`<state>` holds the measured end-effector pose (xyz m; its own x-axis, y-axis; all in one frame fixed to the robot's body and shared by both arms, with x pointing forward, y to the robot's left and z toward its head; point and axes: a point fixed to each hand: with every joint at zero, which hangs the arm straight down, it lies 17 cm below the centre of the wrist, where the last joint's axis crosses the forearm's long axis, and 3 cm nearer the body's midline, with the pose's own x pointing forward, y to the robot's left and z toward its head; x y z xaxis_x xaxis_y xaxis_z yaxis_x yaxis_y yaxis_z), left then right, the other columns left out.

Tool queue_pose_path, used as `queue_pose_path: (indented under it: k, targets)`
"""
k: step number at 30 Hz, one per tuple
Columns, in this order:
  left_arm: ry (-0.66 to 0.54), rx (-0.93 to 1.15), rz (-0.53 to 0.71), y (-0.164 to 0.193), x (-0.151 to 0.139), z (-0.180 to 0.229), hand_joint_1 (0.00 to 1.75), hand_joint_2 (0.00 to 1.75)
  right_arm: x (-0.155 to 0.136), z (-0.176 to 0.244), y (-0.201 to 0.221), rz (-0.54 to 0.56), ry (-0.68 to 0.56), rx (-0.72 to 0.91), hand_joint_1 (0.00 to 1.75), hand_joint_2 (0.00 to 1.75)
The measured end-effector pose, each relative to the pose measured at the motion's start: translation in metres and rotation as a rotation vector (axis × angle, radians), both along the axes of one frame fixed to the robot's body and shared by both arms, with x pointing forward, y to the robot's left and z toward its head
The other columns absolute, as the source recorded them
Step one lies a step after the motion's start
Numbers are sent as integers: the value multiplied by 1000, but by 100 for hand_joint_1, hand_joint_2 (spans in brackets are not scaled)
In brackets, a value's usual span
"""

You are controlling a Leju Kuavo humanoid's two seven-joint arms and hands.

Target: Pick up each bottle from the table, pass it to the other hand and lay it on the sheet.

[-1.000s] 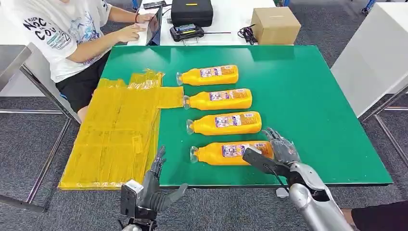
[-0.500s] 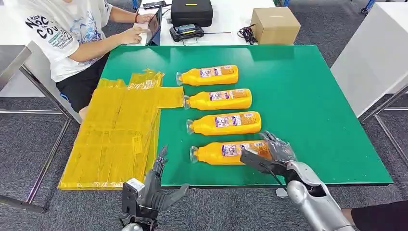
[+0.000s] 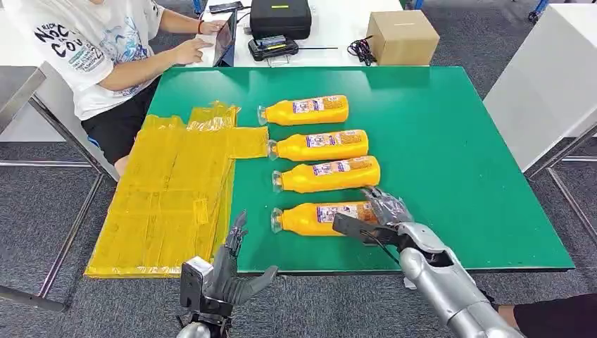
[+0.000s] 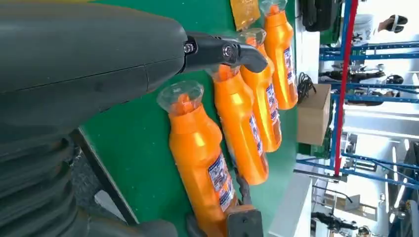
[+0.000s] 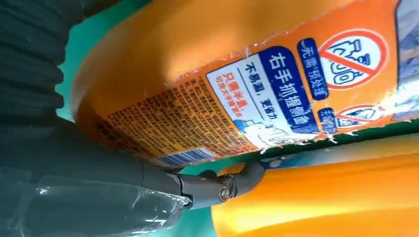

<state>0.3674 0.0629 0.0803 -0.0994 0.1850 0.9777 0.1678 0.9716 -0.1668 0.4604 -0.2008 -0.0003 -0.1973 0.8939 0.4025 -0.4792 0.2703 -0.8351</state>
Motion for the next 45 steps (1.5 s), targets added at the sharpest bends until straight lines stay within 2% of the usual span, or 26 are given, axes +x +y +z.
queue_pose_path:
  k: [27,28,29,30,32,45]
  targets:
    - [6,-6,4,0,1,-2,0,175,11,-3,19,45,36,2,0,175]
    - [8,-6,4,0,1,-2,0,175,11,-3,20,49,41,1,9,175]
    - [8,-6,2,-1,1,-3,0,175,12,-3,20,50,42,2,66,175]
    - [9,-6,0,-1,1,-3,0,175,12,-3,21,54,45,5,145,175]
    - [8,-7,-4,-2,1,-3,0,175,12,-3,23,64,54,8,175,175]
    - [15,-10,-16,-5,1,-5,0,175,15,-1,32,84,47,41,175,175]
